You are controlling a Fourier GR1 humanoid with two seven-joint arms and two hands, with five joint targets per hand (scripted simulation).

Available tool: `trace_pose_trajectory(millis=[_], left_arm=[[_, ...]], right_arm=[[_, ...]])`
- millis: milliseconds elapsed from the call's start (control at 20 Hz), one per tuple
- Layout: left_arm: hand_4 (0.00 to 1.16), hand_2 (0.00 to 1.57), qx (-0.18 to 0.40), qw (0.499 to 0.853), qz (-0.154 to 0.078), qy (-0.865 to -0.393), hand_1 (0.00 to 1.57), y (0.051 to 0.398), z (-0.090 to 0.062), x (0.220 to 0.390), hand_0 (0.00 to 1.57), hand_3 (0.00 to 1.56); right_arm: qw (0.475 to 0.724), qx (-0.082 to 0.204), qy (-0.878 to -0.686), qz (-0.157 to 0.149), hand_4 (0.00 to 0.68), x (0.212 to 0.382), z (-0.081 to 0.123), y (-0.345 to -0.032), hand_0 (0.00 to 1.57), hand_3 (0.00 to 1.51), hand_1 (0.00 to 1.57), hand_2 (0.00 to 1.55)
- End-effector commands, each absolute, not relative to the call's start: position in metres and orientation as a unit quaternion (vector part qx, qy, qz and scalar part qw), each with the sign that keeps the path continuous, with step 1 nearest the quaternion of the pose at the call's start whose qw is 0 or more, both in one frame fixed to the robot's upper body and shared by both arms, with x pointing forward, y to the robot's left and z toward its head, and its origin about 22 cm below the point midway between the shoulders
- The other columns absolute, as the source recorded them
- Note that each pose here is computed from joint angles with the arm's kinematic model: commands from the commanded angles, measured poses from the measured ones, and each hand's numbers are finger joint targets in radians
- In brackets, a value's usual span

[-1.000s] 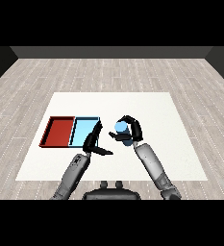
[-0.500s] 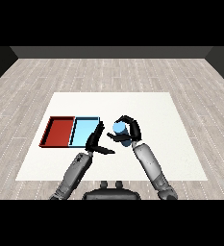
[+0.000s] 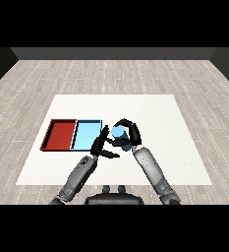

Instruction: Pick the blue can and put it in the blue box

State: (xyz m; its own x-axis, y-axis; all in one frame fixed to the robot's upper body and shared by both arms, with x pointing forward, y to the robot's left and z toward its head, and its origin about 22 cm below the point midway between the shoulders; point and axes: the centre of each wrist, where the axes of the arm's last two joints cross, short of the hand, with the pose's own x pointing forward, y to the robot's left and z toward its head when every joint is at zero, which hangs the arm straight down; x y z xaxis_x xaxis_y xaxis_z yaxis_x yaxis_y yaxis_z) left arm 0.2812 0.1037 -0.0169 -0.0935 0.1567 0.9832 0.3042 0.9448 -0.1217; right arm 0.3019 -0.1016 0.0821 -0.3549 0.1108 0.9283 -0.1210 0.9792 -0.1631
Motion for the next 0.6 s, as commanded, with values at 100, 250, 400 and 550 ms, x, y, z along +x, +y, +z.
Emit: trace_pose_trajectory(millis=[100,250,400,550], left_arm=[[0.00,0.00,-0.158,0.658,-0.054,-0.735,0.00,0.098,-0.011,0.293,0.00,0.00],[0.00,0.00,-0.155,0.652,-0.048,-0.741,0.00,0.117,-0.015,0.282,0.00,0.00],[0.00,0.00,-0.157,0.647,-0.051,-0.744,0.00,0.098,-0.005,0.289,0.00,0.00],[0.00,0.00,-0.158,0.651,-0.060,-0.740,0.00,0.082,-0.014,0.286,0.00,0.00]], right_arm=[[0.559,0.011,-0.820,0.118,0.607,0.300,0.067,-0.099,1.48,1.40,1.48,1.46],[0.562,0.018,-0.820,0.107,0.620,0.288,0.061,-0.081,1.46,1.41,1.46,1.46],[0.567,0.023,-0.817,0.103,0.613,0.295,0.080,-0.061,1.45,1.39,1.45,1.45],[0.572,0.046,-0.815,0.080,0.613,0.291,0.068,-0.072,1.45,1.39,1.45,1.46]])
